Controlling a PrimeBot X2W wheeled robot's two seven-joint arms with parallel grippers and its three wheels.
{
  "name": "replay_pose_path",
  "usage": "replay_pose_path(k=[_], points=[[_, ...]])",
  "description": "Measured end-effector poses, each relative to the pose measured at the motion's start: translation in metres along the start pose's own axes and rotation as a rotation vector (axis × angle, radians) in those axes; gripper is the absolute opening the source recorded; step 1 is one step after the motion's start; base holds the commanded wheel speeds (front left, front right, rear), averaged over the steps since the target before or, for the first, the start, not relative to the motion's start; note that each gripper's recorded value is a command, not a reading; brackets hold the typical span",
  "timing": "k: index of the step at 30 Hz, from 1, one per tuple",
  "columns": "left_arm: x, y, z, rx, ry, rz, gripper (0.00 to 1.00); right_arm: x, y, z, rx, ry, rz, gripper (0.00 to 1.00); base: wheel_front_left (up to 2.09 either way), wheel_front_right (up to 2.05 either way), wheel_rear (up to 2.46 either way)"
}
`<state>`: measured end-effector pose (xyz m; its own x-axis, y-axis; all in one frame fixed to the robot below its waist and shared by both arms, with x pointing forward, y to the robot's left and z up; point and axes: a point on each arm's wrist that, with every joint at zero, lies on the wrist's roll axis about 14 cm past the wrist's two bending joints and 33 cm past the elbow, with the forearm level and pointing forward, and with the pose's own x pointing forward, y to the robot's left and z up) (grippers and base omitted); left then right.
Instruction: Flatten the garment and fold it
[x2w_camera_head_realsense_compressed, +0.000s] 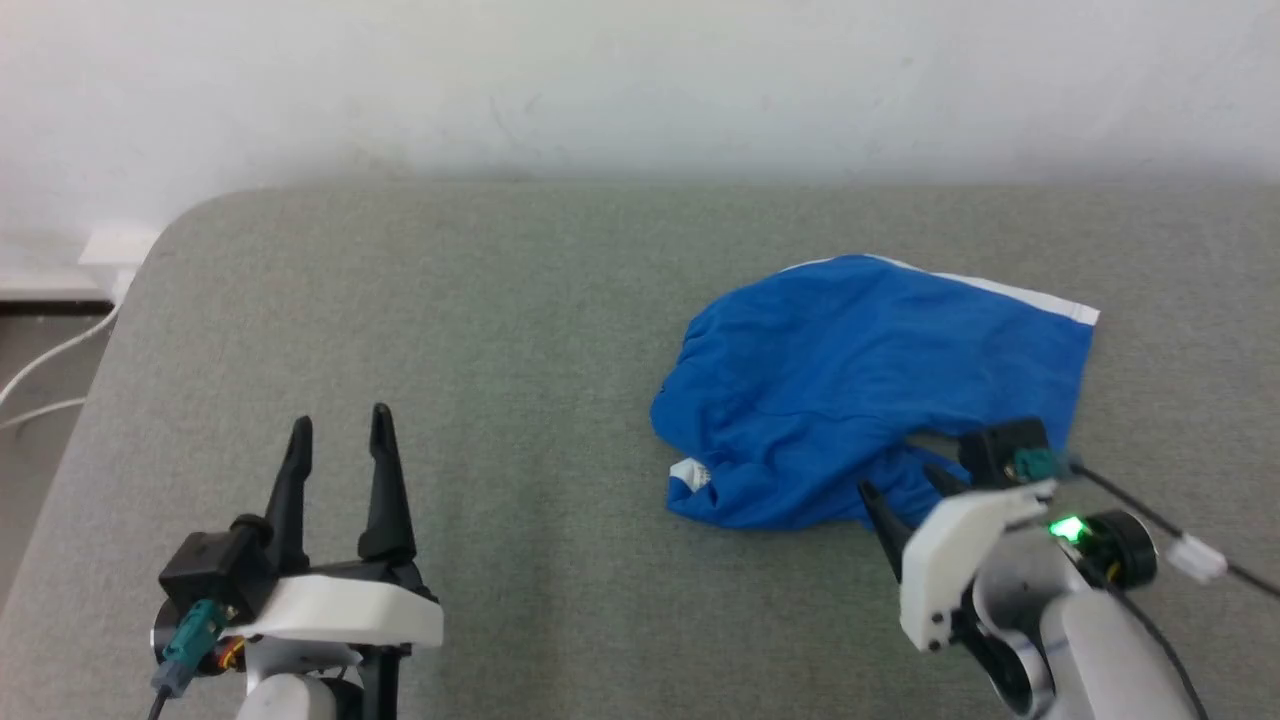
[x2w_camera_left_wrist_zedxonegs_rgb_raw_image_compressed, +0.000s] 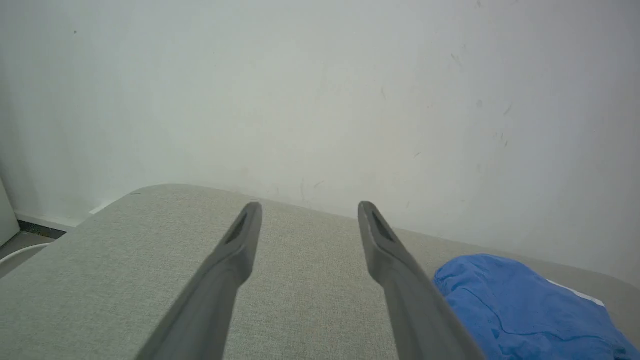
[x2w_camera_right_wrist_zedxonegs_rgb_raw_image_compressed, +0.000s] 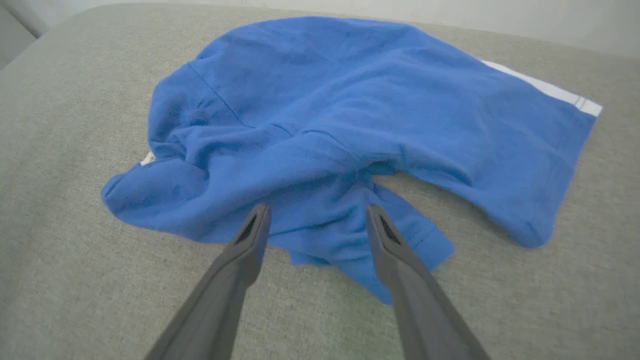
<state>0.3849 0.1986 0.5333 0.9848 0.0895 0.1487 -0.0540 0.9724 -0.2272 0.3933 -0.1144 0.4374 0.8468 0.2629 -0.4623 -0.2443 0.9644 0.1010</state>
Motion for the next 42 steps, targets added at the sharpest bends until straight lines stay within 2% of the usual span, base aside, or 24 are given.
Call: replay_pose_path(k=[10, 11, 12, 13, 14, 19, 24, 30, 31, 32, 35, 42], points=[[-0.007, 0.013, -0.021, -0.003, 0.06, 0.039, 1.0, 0.042, 0.036, -0.032, 0.013, 0.264, 0.134, 1.0, 0.0, 0.0, 0.0], [-0.007, 0.014, -0.023, -0.002, 0.064, 0.042, 1.0, 0.044, 0.04, -0.036, -0.001, 0.287, 0.145, 0.58, 0.0, 0.0, 0.0], [-0.008, 0.014, -0.024, -0.004, 0.067, 0.04, 1.0, 0.045, 0.043, -0.039, -0.016, 0.308, 0.155, 0.37, 0.0, 0.0, 0.0], [-0.008, 0.014, -0.024, -0.004, 0.07, 0.04, 1.0, 0.044, 0.046, -0.043, -0.036, 0.331, 0.164, 0.22, 0.0, 0.0, 0.0], [-0.009, 0.014, -0.024, -0.003, 0.07, 0.041, 1.0, 0.043, 0.049, -0.048, -0.057, 0.36, 0.171, 0.0, 0.0, 0.0, 0.0], [-0.011, 0.011, -0.021, -0.009, 0.062, 0.03, 1.0, 0.027, 0.058, -0.062, -0.085, 0.432, 0.189, 0.0, 0.0, 0.0, 0.0], [-0.015, 0.005, -0.018, -0.019, 0.055, 0.011, 1.0, -0.011, 0.055, -0.087, -0.056, 0.481, 0.188, 0.0, 0.0, 0.0, 0.0], [-0.018, -0.01, -0.023, -0.029, 0.071, -0.033, 1.0, -0.066, 0.017, -0.111, 0.021, 0.52, 0.059, 0.0, 0.0, 0.0, 0.0], [-0.017, -0.014, -0.024, -0.032, 0.072, -0.046, 1.0, -0.073, 0.012, -0.114, 0.033, 0.525, 0.038, 0.25, 0.0, 0.0, 0.0], [-0.016, -0.019, -0.024, -0.035, 0.074, -0.061, 1.0, -0.079, 0.007, -0.113, 0.042, 0.511, 0.015, 1.0, 0.0, 0.0, 0.0], [-0.015, -0.031, -0.029, -0.041, 0.088, -0.099, 1.0, -0.089, -0.008, -0.104, 0.067, 0.451, -0.053, 1.0, 0.0, 0.0, 0.0], [-0.006, -0.082, -0.05, -0.067, 0.173, -0.255, 1.0, -0.092, -0.059, -0.044, 0.084, 0.111, -0.232, 1.0, 0.0, 0.0, 0.0]])
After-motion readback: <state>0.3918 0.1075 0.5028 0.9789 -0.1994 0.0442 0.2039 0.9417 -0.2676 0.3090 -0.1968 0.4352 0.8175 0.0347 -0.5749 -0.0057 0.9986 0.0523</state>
